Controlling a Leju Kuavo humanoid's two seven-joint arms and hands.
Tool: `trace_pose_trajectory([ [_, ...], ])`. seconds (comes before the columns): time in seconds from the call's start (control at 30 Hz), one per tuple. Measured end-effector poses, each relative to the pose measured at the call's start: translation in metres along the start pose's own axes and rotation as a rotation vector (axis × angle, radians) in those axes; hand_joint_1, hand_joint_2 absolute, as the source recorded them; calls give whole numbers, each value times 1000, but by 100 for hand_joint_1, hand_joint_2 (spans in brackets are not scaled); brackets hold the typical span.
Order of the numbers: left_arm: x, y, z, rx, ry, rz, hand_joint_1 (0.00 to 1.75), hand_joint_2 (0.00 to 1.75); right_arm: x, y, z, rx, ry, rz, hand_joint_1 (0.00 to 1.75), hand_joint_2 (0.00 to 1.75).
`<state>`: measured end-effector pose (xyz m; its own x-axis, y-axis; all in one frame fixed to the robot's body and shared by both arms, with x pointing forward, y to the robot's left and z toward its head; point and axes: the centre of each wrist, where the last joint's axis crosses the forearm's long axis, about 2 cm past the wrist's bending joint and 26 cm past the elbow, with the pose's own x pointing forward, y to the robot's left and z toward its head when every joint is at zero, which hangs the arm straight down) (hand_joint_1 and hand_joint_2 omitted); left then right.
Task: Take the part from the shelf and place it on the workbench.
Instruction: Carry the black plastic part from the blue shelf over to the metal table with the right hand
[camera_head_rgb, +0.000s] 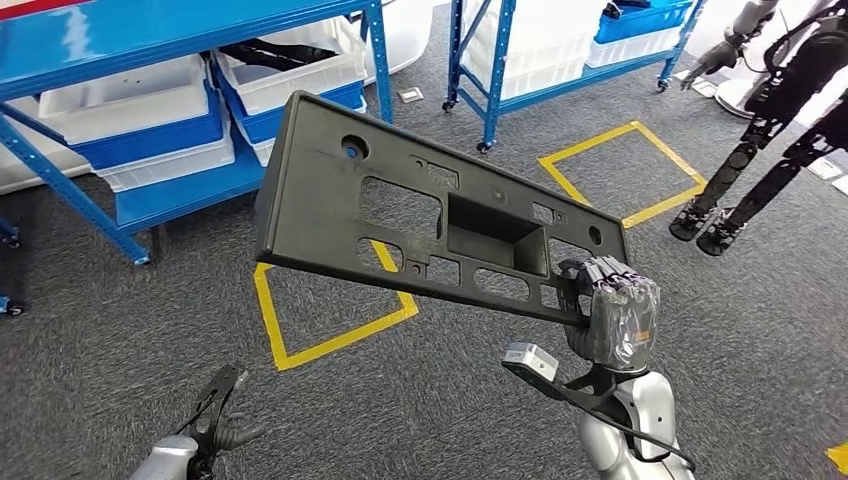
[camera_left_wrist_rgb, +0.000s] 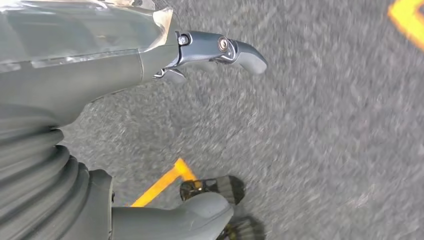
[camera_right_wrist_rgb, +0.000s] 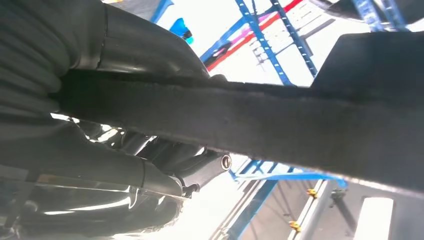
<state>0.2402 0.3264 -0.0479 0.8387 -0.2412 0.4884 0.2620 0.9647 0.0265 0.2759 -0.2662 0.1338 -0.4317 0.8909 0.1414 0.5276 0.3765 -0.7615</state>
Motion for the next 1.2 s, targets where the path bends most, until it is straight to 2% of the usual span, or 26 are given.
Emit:
trace_pose_trajectory([
  [0.4, -4, -14, -2, -38, 25, 16, 0, 175, 10, 11, 2, 108, -15, 37, 175, 175],
  [0.63, -26, -15, 0, -49, 28, 45, 0, 175, 13, 24, 1, 245, -46, 106, 175, 175],
  [1.0, -44, -13, 2, -34, 47, 66, 0, 175, 12, 37, -10, 287, -61, 146, 175, 175],
  [1.2, -54, -15, 3, -15, 63, 91, 0, 175, -9, 59, -15, 303, -47, 235, 175, 175],
])
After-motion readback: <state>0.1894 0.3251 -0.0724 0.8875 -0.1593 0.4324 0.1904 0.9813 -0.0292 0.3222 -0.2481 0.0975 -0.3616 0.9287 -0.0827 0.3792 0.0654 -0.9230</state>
